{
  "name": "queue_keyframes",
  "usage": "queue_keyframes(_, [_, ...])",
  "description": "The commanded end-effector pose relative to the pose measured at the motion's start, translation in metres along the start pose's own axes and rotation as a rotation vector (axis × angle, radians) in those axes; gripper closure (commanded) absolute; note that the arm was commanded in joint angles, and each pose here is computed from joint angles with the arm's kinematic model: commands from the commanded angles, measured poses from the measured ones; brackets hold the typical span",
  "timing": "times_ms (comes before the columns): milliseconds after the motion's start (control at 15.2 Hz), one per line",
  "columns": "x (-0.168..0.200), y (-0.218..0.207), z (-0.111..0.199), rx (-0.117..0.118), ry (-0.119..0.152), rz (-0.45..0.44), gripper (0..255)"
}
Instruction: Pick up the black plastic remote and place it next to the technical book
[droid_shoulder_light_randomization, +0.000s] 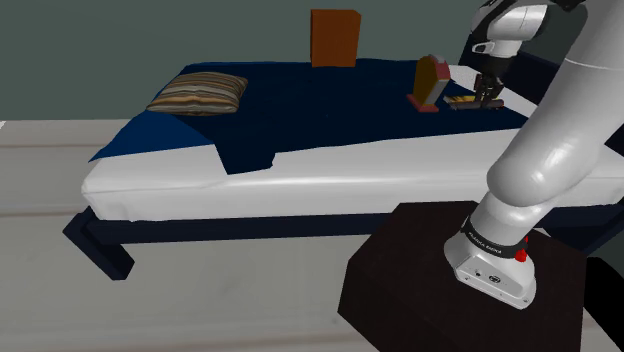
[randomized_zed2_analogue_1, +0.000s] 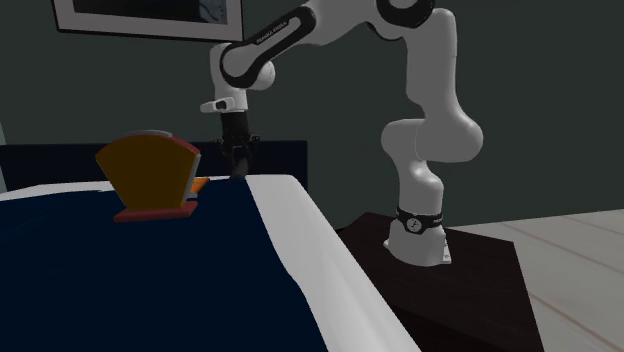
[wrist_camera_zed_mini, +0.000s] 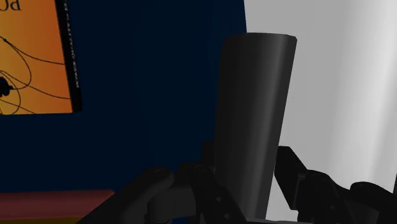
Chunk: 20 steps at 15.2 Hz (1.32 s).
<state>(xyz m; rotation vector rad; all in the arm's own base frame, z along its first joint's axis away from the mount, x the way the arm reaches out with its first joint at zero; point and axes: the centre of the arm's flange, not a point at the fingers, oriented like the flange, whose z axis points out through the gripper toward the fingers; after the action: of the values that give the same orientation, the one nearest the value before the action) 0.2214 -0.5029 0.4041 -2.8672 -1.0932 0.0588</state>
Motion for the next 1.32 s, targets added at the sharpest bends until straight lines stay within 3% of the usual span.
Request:
queue_keyframes(0, [-0.026, -0.002, -0.001, 0.0, 0.0, -0.002, 255])
queue_keyframes(528, [-0.138, -0.006, 0.0, 0.0, 0.0, -0.002, 255])
queue_keyframes(1254, [-0.137, -0.001, 0.058, 0.0, 0.0, -0.002, 255])
